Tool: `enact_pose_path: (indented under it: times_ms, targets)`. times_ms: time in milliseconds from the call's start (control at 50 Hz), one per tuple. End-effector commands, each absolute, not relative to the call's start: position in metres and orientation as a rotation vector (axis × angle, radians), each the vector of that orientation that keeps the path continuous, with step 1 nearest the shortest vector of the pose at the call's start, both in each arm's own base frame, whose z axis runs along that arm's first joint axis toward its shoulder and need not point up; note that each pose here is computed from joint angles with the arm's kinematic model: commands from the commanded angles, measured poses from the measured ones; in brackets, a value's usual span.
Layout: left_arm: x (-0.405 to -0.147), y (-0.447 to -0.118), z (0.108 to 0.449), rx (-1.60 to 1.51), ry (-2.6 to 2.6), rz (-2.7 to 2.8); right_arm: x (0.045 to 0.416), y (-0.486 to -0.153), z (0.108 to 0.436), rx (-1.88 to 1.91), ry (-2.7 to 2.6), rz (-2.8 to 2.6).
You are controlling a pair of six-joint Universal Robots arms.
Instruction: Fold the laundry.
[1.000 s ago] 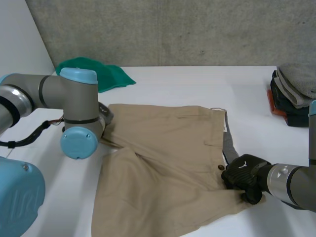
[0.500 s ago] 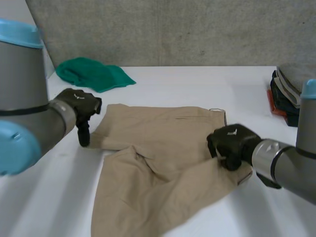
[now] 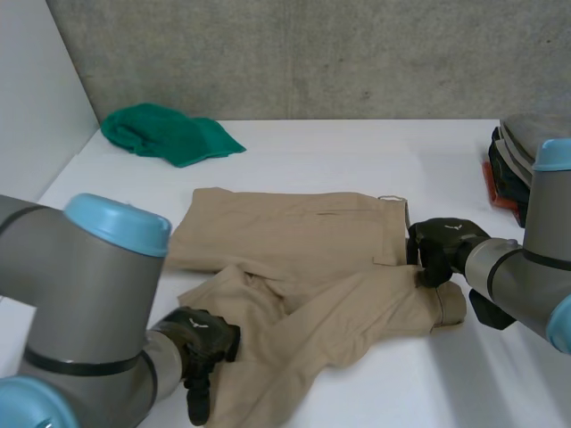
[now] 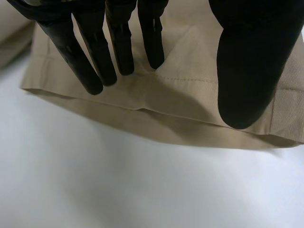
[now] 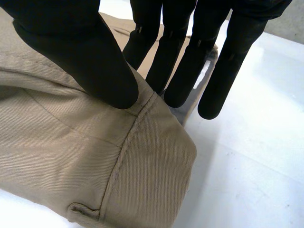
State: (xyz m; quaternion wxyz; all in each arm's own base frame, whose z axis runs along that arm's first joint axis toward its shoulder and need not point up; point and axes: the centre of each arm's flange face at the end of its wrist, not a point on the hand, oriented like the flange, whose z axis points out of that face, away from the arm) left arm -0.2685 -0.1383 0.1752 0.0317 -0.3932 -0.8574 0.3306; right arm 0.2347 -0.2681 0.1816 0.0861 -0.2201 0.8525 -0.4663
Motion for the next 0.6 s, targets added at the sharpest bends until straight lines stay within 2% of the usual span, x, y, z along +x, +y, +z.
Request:
enact_pose_path:
  times_ms: [20,120,220,600]
  targets:
    - [-0.275,-0.140,0.181,-1.145,-2.611,1.005,0.233,-0.266,0.185,-0.657,2.533,-1.411]
    - [-0.273,-0.135,0.200,-1.074,-2.559,1.085,0.234,-0.265,0.184,-0.661,2.529,-1.408]
    - [-0.276,-0.120,0.202,-1.117,-2.519,1.074,0.237,-0.264,0.186,-0.671,2.517,-1.412]
    - [-0.308,-0.114,0.151,-1.369,-2.428,1.172,0.237,-0.266,0.186,-0.664,2.515,-1.418]
